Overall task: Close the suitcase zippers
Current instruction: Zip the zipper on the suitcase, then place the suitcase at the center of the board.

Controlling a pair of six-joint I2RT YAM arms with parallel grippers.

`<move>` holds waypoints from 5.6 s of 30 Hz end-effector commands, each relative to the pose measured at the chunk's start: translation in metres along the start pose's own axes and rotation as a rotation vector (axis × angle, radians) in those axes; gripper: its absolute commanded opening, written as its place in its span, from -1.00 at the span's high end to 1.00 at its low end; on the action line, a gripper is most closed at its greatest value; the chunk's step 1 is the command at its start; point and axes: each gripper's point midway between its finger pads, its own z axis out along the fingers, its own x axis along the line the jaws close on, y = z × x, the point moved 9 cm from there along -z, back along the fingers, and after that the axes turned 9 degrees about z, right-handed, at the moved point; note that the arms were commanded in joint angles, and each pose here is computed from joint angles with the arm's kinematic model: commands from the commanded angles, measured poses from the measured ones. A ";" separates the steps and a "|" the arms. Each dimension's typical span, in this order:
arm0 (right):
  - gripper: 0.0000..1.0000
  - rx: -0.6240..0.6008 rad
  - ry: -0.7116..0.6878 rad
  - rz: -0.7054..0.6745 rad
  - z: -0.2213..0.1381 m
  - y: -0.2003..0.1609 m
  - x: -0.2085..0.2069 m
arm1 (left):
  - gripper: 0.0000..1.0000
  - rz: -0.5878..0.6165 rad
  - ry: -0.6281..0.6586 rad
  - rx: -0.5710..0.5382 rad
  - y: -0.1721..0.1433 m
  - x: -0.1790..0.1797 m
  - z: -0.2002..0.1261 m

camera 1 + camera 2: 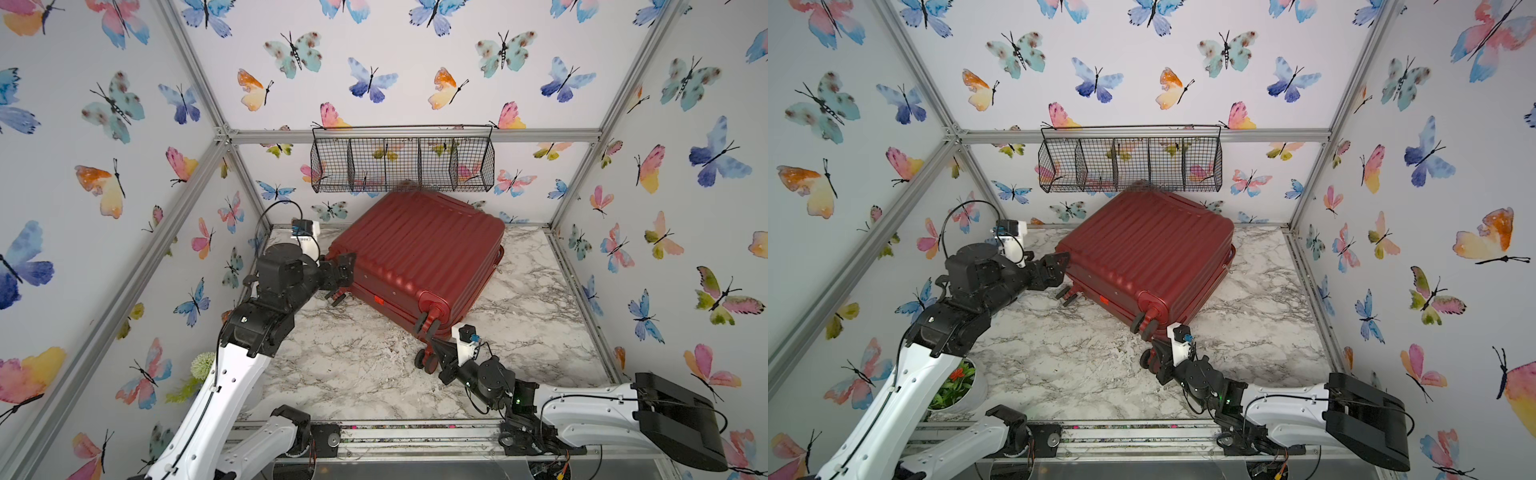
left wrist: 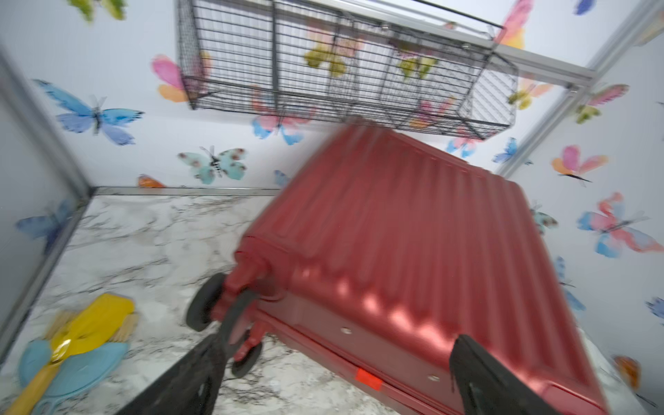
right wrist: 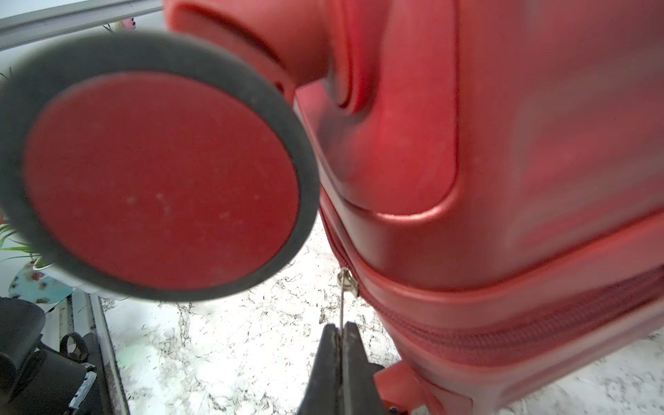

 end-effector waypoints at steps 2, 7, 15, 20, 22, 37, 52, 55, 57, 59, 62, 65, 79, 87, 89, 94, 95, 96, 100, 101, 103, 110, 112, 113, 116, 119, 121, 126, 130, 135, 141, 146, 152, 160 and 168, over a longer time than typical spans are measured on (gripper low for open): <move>0.94 -0.061 0.114 0.015 -0.004 0.022 0.021 | -0.97 -0.063 -0.145 0.107 -0.029 0.052 0.047; 0.94 -0.023 0.125 -0.022 -0.007 0.024 0.020 | -0.97 0.008 -0.260 0.192 -0.034 0.059 0.085; 0.94 -0.026 0.115 -0.033 -0.008 0.035 0.015 | -0.69 0.022 -0.435 0.360 -0.055 0.055 0.114; 0.94 -0.026 0.113 -0.032 -0.009 0.040 0.014 | -0.48 0.056 -0.384 0.425 -0.069 0.055 0.119; 0.94 -0.026 0.115 -0.035 -0.009 0.042 0.015 | -0.69 0.072 -0.329 0.444 -0.072 0.059 0.120; 0.94 0.037 0.142 -0.062 -0.001 0.040 0.023 | 1.00 0.095 -0.339 0.320 -0.041 0.045 0.113; 0.94 -0.207 0.166 -0.111 0.032 0.049 0.102 | 1.00 -0.001 -0.460 0.229 -0.020 -0.071 0.076; 0.94 -0.251 0.157 -0.120 0.041 0.041 0.109 | 1.00 0.003 -0.466 0.221 -0.029 -0.072 0.081; 0.94 -0.252 0.158 -0.135 0.046 0.028 0.106 | 1.00 0.010 -0.431 0.223 -0.030 -0.060 0.092; 0.94 -0.221 0.159 -0.178 0.049 0.010 0.101 | 1.00 -0.007 -0.429 0.224 -0.027 -0.048 0.103; 0.94 -0.213 0.135 -0.269 0.044 -0.016 0.093 | 1.00 -0.009 -0.441 0.237 -0.023 -0.047 0.118; 0.94 -0.190 0.045 -0.371 0.050 -0.033 0.091 | 1.00 -0.018 -0.495 0.276 -0.031 -0.057 0.126; 0.94 -0.114 -0.122 -0.364 0.086 -0.039 0.117 | 1.00 -0.054 -0.514 0.280 -0.053 -0.083 0.109; 0.94 -0.225 0.010 -0.198 0.124 -0.019 0.124 | 1.00 -0.052 -0.607 0.313 -0.050 -0.134 0.069; 0.94 -0.254 0.040 -0.187 0.131 -0.013 0.127 | 1.00 -0.049 -0.620 0.328 -0.055 -0.142 0.062; 0.94 -0.326 0.214 -0.159 0.148 -0.008 0.134 | 1.00 -0.055 -0.668 0.323 -0.056 -0.165 0.038; 0.93 -0.346 0.235 -0.155 0.151 -0.010 0.136 | 1.00 -0.057 -0.674 0.323 -0.057 -0.169 0.034; 0.94 -0.375 0.250 -0.148 0.152 -0.012 0.136 | 1.00 -0.064 -0.674 0.325 -0.058 -0.173 0.030; 0.94 -0.446 0.258 -0.096 0.152 -0.011 0.133 | 1.00 -0.117 -0.683 0.325 -0.070 -0.176 0.019; 0.94 -0.442 0.263 -0.088 0.151 -0.010 0.134 | 1.00 -0.130 -0.696 0.322 -0.073 -0.176 0.017; 0.94 -0.411 0.292 -0.066 0.148 -0.010 0.135 | 1.00 -0.142 -0.701 0.315 -0.075 -0.174 0.014; 0.94 -0.344 0.339 0.021 0.163 -0.027 0.133 | 1.00 -0.166 -0.773 0.309 -0.065 -0.184 0.010; 0.94 -0.326 0.374 0.049 0.166 -0.026 0.134 | 1.00 -0.176 -0.785 0.313 -0.068 -0.184 0.009; 0.92 -0.317 0.394 0.051 0.165 -0.025 0.136 | 1.00 -0.178 -0.778 0.314 -0.070 -0.182 0.009; 0.88 -0.217 0.420 0.031 0.167 -0.020 0.146 | 1.00 -0.184 -0.782 0.320 -0.075 -0.181 0.009; 0.93 -0.003 0.474 -0.018 0.190 -0.041 0.155 | 1.00 -0.207 -0.824 0.326 -0.078 -0.185 0.009; 0.63 -0.047 0.476 0.047 0.187 -0.051 0.143 | 1.00 -0.202 -0.824 0.330 -0.080 -0.187 0.010; -0.43 -0.050 0.322 0.058 0.151 -0.031 0.118 | 1.00 -0.182 -0.716 0.253 -0.073 -0.163 0.009; -0.57 0.210 0.087 0.059 0.126 -0.024 0.100 | 1.00 -0.167 -0.667 0.173 -0.068 -0.133 0.019; -0.70 0.524 -0.142 0.104 0.083 -0.017 0.082 | 0.97 -0.112 -0.702 0.072 -0.070 -0.127 0.022; -0.72 0.584 -0.099 0.325 0.034 0.037 0.097 | 0.91 -0.090 -0.752 -0.003 -0.071 -0.126 0.018; -0.77 0.579 -0.269 0.383 0.033 0.095 0.107 | 0.81 -0.092 -0.805 -0.030 -0.083 -0.126 0.016; -0.82 0.456 -0.370 0.496 0.055 0.139 0.108 | 0.63 -0.093 -0.887 -0.032 -0.110 -0.130 0.012; -0.82 0.499 -0.601 0.544 0.086 0.130 0.098 | 0.32 -0.010 -0.914 -0.090 -0.141 -0.172 -0.016; -0.76 0.568 -0.732 0.546 0.081 0.104 0.085 | -0.38 0.058 -0.870 -0.104 -0.163 -0.160 -0.038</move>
